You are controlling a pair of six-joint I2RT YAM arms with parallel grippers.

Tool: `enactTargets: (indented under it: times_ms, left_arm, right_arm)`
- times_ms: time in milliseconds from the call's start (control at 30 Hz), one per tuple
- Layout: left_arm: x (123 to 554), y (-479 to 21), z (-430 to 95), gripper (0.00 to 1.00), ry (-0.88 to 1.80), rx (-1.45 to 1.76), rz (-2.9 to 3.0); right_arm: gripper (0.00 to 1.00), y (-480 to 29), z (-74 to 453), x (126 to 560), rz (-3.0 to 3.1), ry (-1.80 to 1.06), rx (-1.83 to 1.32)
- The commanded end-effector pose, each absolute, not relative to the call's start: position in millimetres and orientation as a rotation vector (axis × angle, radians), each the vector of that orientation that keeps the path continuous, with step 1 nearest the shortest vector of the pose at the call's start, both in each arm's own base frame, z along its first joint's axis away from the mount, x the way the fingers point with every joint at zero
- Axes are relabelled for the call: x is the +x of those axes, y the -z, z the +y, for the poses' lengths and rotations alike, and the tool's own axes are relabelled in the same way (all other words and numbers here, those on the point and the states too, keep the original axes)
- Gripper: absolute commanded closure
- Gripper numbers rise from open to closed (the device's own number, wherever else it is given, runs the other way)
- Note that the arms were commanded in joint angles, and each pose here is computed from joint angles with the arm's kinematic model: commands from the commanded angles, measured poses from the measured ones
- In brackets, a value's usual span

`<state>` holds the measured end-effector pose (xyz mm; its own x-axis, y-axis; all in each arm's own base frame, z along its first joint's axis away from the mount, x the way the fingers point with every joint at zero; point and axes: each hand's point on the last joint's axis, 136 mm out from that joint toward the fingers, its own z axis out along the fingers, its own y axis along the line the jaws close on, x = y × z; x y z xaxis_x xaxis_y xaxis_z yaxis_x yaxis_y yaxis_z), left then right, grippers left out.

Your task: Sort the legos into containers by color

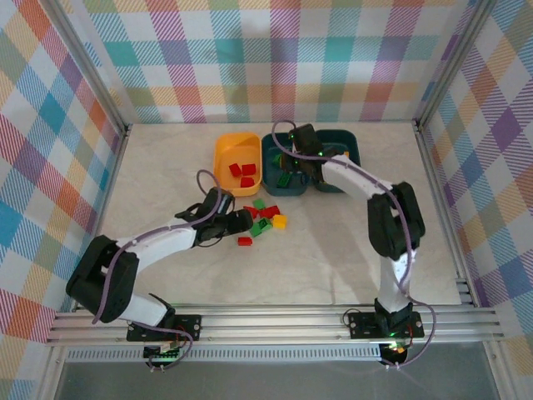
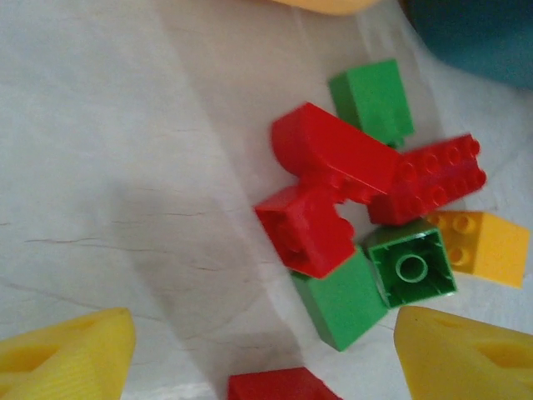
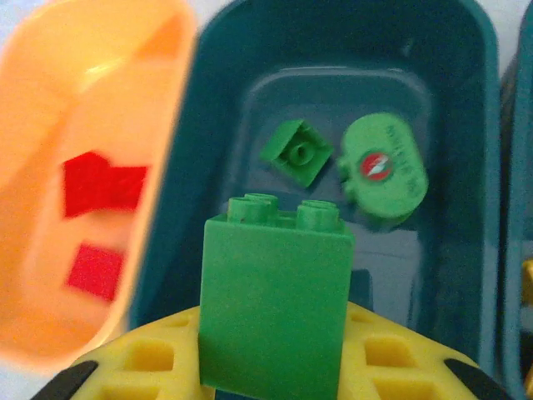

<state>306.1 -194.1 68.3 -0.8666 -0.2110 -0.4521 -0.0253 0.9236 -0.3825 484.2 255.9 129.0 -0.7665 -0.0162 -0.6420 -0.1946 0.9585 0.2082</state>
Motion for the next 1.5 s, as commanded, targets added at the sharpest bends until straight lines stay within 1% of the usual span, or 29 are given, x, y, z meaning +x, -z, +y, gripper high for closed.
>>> enactTargets:
  times_ms: [0,133,233,333,600,800,1033,1200,1333,1467]
  left_arm:
    - [311.6,-68.4,-197.9,0.22,0.422,-0.051,2.594]
    - [313.9,-69.4,-212.8,0.25,0.351,0.094,2.605]
    - [308.0,-66.9,-221.5,0.28,0.294,0.204,2.629]
    - [302.9,-64.7,-233.2,0.30,0.294,0.295,2.628]
    - [296.5,-46.1,-247.6,0.30,0.331,0.365,2.704]
    - [296.6,-32.2,-254.9,0.30,0.337,0.396,2.750]
    - [295.4,-30.7,-270.9,0.30,0.403,0.427,2.752]
    - [273.2,-47.5,-299.1,0.31,0.472,0.528,2.729]
    - [257.8,-49.6,-316.9,0.31,0.498,0.604,2.745]
    - [252.7,-47.2,-321.8,0.31,0.496,0.626,2.765]
  right_arm:
    - [0.52,-130.1,256.5,490.3,2.466,-0.315,-0.196]
    - [0.40,-165.4,257.6,490.9,2.392,-0.345,-0.209]
    - [0.38,-186.6,250.2,475.1,2.351,-0.371,-0.189]
    - [0.37,-192.3,240.1,447.6,2.328,-0.417,-0.162]
    - [0.35,-185.7,202.6,376.3,2.332,-0.458,-0.082]
    - [0.34,-167.1,180.1,346.4,2.360,-0.417,-0.047]
    - [0.33,-147.6,172.5,342.4,2.374,-0.375,-0.036]
    - [0.32,-139.0,172.8,342.2,2.379,-0.380,-0.033]
    - [0.32,-132.1,172.6,341.2,2.396,-0.376,-0.032]
    - [0.32,-130.0,170.5,340.2,2.399,-0.365,-0.028]
